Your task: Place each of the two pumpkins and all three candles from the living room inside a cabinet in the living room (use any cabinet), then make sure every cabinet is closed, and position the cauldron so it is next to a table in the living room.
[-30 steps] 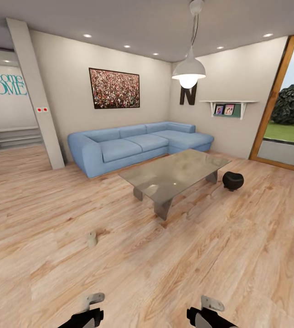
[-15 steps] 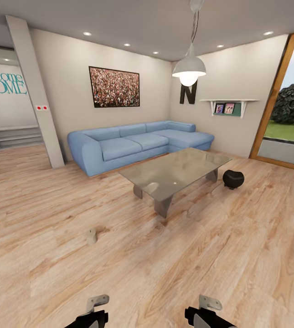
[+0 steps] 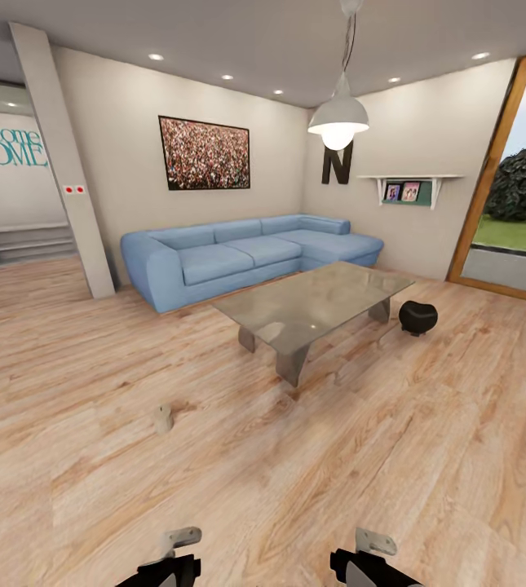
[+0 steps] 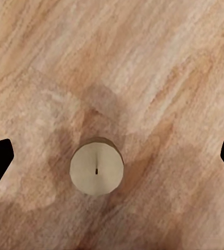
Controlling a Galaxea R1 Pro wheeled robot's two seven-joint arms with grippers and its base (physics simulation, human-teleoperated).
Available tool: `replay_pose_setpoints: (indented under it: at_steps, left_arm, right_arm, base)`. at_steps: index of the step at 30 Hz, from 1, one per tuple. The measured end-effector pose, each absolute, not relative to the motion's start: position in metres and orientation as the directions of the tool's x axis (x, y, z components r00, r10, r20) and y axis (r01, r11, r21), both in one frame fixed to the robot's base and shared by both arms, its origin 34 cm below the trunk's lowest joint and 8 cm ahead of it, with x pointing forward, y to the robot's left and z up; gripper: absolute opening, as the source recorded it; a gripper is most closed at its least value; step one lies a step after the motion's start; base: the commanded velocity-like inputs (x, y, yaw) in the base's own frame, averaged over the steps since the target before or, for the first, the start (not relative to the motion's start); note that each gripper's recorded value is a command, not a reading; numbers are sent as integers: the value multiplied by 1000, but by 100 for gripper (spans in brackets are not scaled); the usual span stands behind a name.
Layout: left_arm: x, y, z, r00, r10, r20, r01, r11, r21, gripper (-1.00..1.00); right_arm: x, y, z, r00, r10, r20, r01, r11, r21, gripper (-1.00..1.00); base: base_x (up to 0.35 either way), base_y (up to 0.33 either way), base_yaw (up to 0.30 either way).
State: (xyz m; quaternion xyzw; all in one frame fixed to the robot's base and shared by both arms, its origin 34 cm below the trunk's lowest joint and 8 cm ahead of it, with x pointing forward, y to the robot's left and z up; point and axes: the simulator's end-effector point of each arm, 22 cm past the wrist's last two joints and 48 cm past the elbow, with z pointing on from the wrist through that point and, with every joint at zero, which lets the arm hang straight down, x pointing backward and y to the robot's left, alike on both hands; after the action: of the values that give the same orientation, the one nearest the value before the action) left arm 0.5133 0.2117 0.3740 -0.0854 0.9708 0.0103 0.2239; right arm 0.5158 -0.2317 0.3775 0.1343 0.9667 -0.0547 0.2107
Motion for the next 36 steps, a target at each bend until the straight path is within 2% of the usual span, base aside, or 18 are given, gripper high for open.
replay_pose_setpoints:
  at_steps: [36]
  left_arm:
    - [497,211,296,-885,-161,-436,-168,986,-23,100]
  right_arm:
    - [500,-225,300,-875,236,-423,278,960,-39,100]
  base:
    - [0,0,0]
